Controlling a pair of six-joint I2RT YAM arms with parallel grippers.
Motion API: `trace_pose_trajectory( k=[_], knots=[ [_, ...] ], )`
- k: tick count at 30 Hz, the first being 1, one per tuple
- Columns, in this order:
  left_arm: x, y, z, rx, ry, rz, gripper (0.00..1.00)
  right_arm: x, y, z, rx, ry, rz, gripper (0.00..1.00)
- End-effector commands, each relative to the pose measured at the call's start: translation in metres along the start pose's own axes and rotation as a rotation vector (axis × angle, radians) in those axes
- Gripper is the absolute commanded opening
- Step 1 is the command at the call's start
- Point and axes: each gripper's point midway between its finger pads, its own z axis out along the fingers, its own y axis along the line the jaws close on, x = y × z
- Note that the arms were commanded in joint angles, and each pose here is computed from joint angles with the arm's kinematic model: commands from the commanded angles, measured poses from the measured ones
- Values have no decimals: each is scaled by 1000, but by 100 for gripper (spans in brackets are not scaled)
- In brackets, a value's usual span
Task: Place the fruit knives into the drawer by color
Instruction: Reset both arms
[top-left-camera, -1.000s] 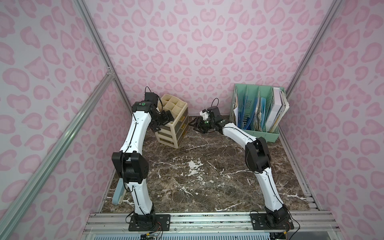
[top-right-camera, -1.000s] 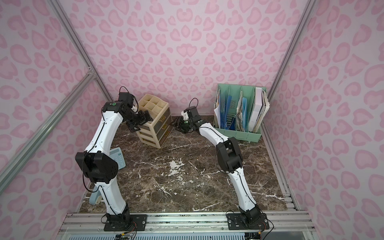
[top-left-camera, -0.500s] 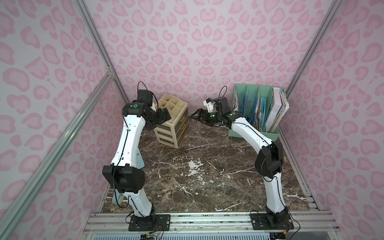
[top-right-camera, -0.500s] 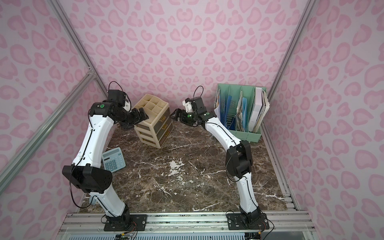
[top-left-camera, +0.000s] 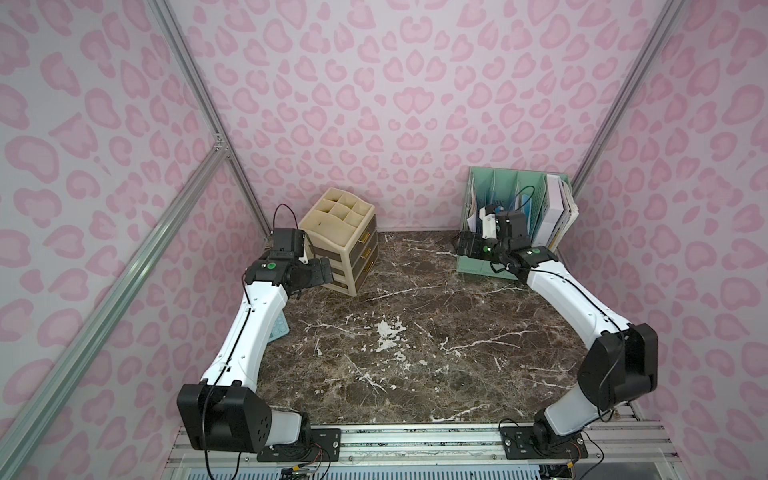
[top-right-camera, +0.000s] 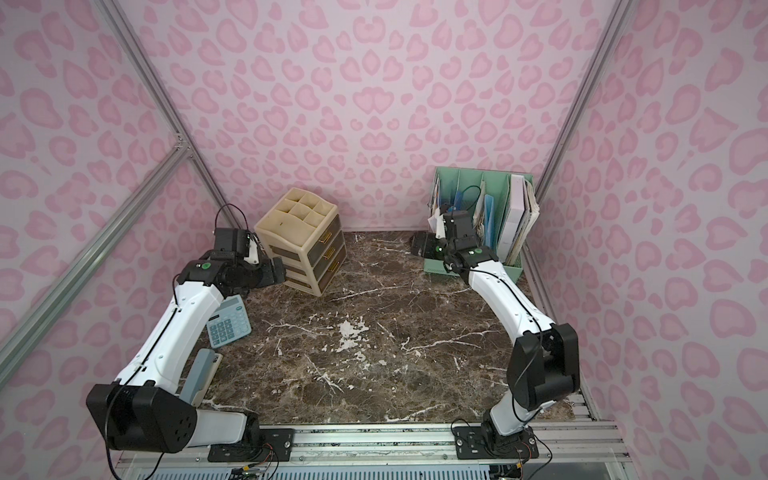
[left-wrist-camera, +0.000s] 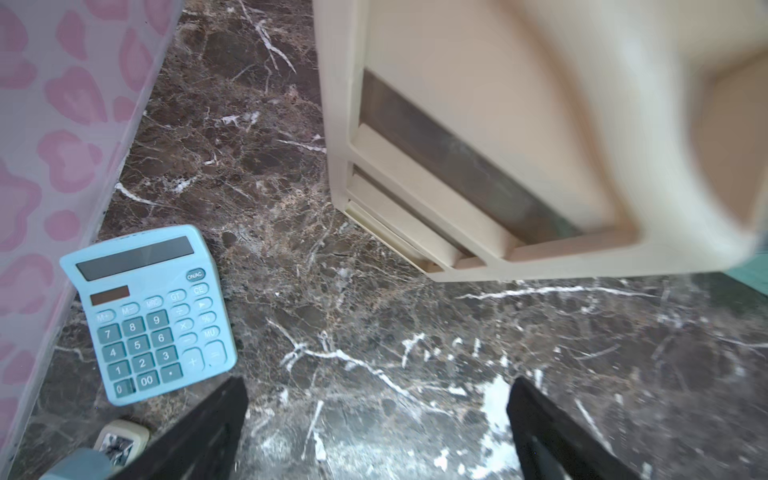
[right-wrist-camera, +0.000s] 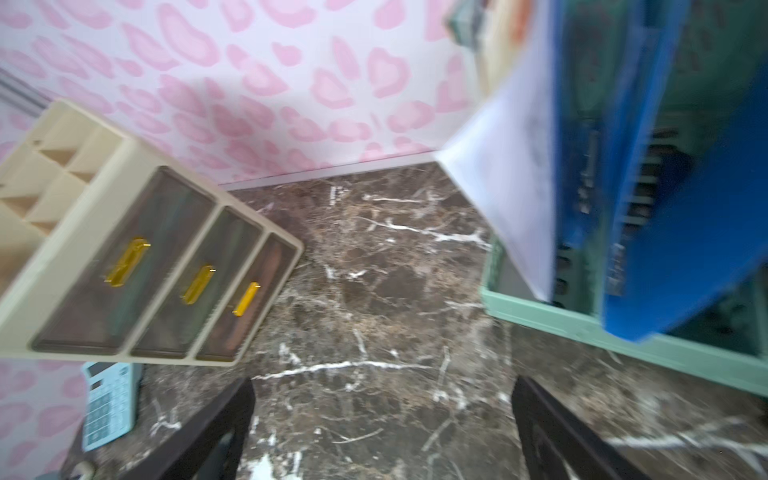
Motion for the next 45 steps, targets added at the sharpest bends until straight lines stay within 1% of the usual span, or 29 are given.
trace_pose_trajectory(
  k=[1,3,5,6,9,11,13,15,18,20,21,24,25,27,29,30,31,32,33,34,36,45],
  knots=[
    [-28,9,11,-41,-241,57,99,-14,-42,-14,138,-181,-43,99],
    [-20,21,19,-81,-294,71,99,-4,-69,-22,204,-218,-49,99],
    [-12,35,25,-136,-314,50,99,4,-86,-32,236,-263,-68,99],
    [-6,39,29,-147,-307,57,99,8,-94,-38,259,-291,-87,99],
    [8,38,42,-123,-303,83,99,26,-122,-55,391,-366,-160,99],
    [18,43,52,-131,-327,87,99,39,-138,-63,442,-399,-178,99],
    [21,44,59,-126,-374,92,99,56,-151,-60,436,-398,-191,99],
    [24,45,65,-125,-396,84,99,69,-157,-60,442,-419,-246,99],
    [30,47,76,-130,-405,85,99,86,-169,-63,443,-452,-284,99],
    [33,50,82,-136,-422,80,99,97,-176,-67,474,-469,-311,99],
    [35,51,84,-139,-434,74,99,99,-181,-71,502,-491,-304,100],
    [43,52,92,-130,-444,77,99,93,-181,-76,502,-535,-322,100],
    [43,52,94,-133,-431,83,99,92,-183,-76,497,-545,-312,100],
    [41,50,94,-129,-443,98,99,98,-187,-73,487,-568,-304,100],
    [37,50,94,-133,-467,115,99,101,-189,-63,481,-559,-312,100],
    [36,48,97,-128,-467,132,99,101,-188,-65,467,-567,-314,100],
    [36,47,103,-124,-478,150,99,102,-189,-62,471,-541,-310,100],
    [37,46,109,-112,-472,149,99,103,-189,-64,472,-551,-317,100],
    [38,45,121,-99,-450,153,99,101,-189,-64,474,-561,-312,100],
    [41,47,126,-81,-428,146,99,100,-193,-63,487,-548,-294,100],
    [44,47,126,-78,-449,152,98,101,-194,-64,483,-551,-290,100],
    [44,46,123,-75,-453,151,99,101,-193,-63,474,-544,-288,100]
  ],
)
